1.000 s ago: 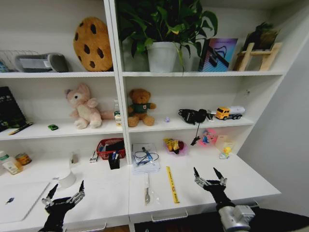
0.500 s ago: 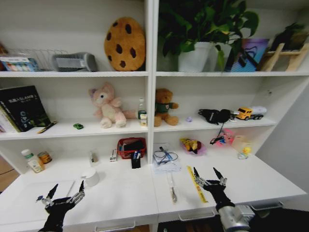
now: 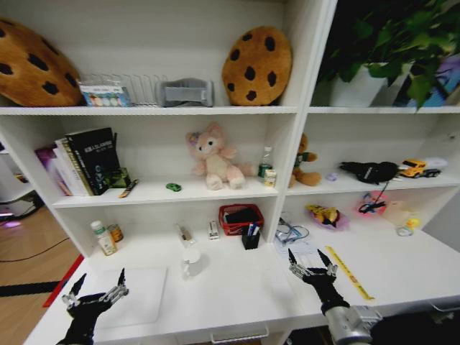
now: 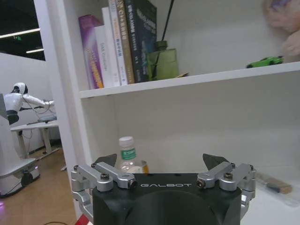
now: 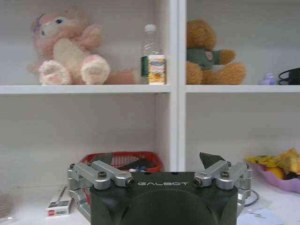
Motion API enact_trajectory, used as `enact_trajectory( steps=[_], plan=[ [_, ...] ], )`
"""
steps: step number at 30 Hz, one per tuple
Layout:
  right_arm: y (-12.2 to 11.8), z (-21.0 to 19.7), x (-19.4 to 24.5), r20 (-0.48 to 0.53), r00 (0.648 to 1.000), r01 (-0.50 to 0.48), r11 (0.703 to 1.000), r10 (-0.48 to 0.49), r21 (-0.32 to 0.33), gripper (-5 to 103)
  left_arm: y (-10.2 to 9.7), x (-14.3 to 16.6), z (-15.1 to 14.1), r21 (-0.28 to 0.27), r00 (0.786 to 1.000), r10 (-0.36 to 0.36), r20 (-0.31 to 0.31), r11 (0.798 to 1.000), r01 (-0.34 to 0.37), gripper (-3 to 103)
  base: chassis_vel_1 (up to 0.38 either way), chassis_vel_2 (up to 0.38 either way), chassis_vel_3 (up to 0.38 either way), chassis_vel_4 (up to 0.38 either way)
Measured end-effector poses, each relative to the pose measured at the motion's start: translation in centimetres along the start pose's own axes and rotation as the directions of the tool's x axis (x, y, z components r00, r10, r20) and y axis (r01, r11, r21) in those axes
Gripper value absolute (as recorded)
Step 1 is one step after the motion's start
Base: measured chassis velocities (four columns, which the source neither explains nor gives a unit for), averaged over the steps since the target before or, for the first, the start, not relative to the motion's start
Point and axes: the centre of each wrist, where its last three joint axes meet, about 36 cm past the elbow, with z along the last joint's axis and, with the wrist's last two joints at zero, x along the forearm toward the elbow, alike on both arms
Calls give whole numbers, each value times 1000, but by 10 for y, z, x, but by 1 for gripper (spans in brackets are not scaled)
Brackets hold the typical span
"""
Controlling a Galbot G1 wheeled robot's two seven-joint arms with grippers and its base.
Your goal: Organize the objects on the table.
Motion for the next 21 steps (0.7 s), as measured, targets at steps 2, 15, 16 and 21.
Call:
enact_trajectory(
  steps=[2, 15, 16, 21],
  plan=[
    [0, 0, 0, 0, 1000, 0, 1000, 0, 0, 100, 0, 0, 0, 0, 1000, -1, 0, 1000, 1, 100, 380, 342, -374, -340],
    [0, 0, 0, 0, 1000, 0, 1000, 0, 0, 100, 0, 0, 0, -1, 1000, -1, 0, 1000, 1, 100, 338, 328, -318, -331],
    [0, 0, 0, -1, 1000, 0, 1000, 0, -1, 100, 0, 0, 0, -1, 1000, -1, 0, 1000, 1, 100, 230, 23, -166, -223],
    [0, 0, 0, 1, 1000, 1, 1000, -1, 0, 100, 0, 0, 0, -1, 1000, -2, 0, 1000, 2, 100, 137, 40, -43, -88]
  ],
)
